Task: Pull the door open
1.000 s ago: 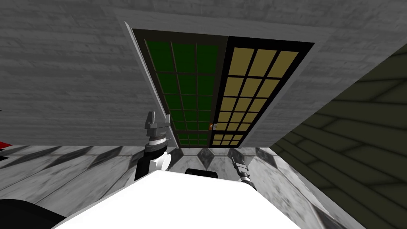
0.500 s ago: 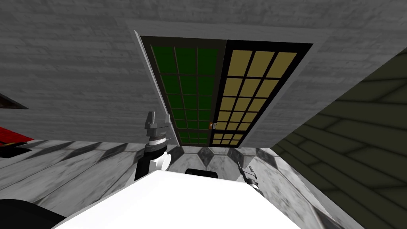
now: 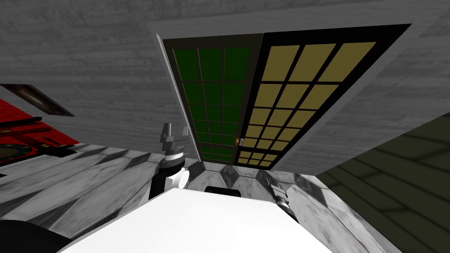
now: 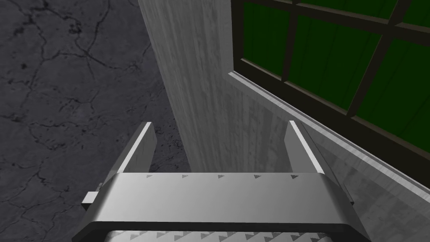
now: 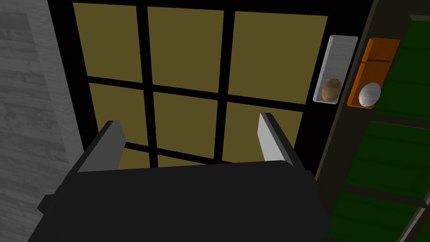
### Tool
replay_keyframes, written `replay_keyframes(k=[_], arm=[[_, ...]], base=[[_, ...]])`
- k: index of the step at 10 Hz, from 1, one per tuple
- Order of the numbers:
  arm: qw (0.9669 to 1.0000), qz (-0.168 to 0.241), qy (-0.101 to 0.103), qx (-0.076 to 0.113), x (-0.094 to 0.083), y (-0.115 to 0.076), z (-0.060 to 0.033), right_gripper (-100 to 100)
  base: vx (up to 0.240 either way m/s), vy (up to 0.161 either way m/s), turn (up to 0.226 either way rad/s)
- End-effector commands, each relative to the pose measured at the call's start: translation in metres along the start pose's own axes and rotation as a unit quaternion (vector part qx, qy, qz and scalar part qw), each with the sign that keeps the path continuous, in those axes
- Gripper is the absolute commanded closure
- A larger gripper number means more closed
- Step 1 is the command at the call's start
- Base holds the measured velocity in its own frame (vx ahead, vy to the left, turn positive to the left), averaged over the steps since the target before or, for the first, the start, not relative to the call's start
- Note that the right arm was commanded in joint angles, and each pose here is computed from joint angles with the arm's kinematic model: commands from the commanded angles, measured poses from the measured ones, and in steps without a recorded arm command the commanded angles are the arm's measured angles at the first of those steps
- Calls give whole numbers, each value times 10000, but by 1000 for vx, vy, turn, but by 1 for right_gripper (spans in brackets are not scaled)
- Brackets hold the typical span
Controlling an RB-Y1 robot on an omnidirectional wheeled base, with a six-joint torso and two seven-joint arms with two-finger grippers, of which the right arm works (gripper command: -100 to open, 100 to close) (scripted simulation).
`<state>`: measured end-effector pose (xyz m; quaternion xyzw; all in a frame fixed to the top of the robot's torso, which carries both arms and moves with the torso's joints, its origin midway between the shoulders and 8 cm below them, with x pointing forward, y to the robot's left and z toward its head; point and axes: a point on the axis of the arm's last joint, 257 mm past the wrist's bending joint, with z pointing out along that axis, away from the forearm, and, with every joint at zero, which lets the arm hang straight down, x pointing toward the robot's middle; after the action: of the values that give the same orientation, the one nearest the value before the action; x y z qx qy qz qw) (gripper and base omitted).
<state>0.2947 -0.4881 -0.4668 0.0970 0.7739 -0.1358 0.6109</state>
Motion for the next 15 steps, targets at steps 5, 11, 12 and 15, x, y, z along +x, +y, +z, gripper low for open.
replay_keyframes(k=[5,11,12,15], arm=[[9991,165,-365,-135,-299,282,283,-100],[9958,322,-764,-400,-653,687,560,-100],[9947,352,-845,-461,-729,775,610,-100],[9936,381,-926,-522,-806,862,658,-100]], base=[[176,16,116],[158,6,111],[200,35,109],[133,20,55]])
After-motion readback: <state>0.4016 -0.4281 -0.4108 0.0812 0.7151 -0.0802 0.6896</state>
